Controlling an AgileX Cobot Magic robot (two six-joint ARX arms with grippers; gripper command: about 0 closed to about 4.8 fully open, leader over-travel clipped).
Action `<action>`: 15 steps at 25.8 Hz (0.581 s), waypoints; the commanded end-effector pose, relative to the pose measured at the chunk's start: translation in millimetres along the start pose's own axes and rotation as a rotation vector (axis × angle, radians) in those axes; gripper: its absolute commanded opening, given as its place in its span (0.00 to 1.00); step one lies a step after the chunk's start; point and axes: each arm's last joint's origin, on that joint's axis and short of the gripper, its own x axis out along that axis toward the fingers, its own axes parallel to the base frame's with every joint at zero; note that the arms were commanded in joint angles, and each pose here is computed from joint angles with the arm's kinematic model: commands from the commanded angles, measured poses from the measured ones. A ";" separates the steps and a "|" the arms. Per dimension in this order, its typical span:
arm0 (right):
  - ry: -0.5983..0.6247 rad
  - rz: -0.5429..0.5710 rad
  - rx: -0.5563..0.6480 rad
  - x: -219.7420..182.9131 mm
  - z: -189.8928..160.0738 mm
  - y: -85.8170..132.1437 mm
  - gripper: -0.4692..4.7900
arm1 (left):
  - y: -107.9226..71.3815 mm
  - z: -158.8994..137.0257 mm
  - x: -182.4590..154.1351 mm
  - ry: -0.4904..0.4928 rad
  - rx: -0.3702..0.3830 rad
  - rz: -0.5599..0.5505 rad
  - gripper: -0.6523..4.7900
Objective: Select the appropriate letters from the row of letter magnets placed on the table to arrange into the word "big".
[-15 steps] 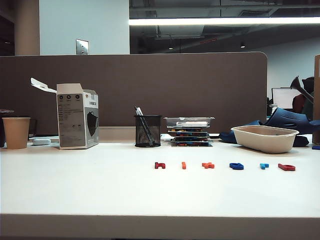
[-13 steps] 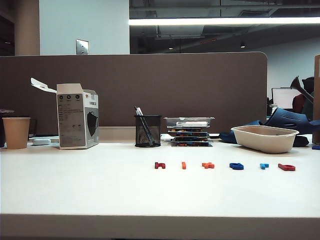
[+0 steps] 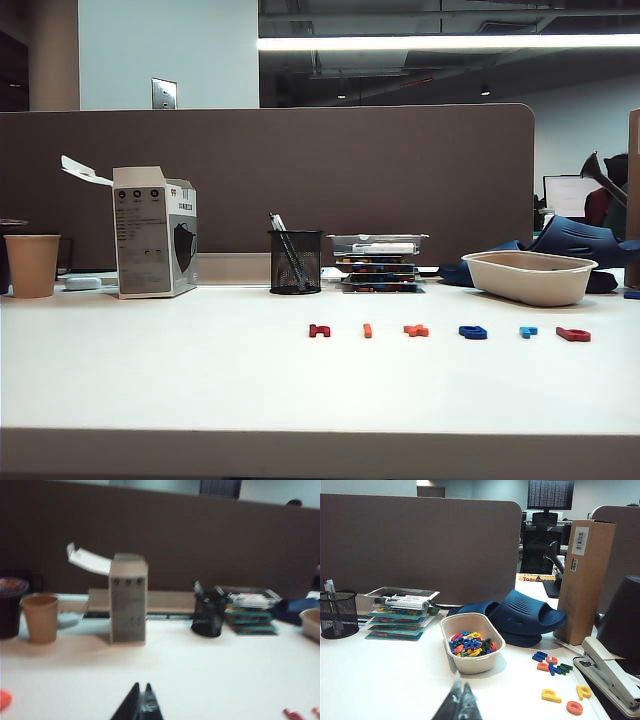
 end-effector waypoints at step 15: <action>-0.013 -0.006 -0.003 -0.4 -0.1 -0.3 0.09 | -24.7 193.9 -28.6 0.383 -0.260 -0.174 0.11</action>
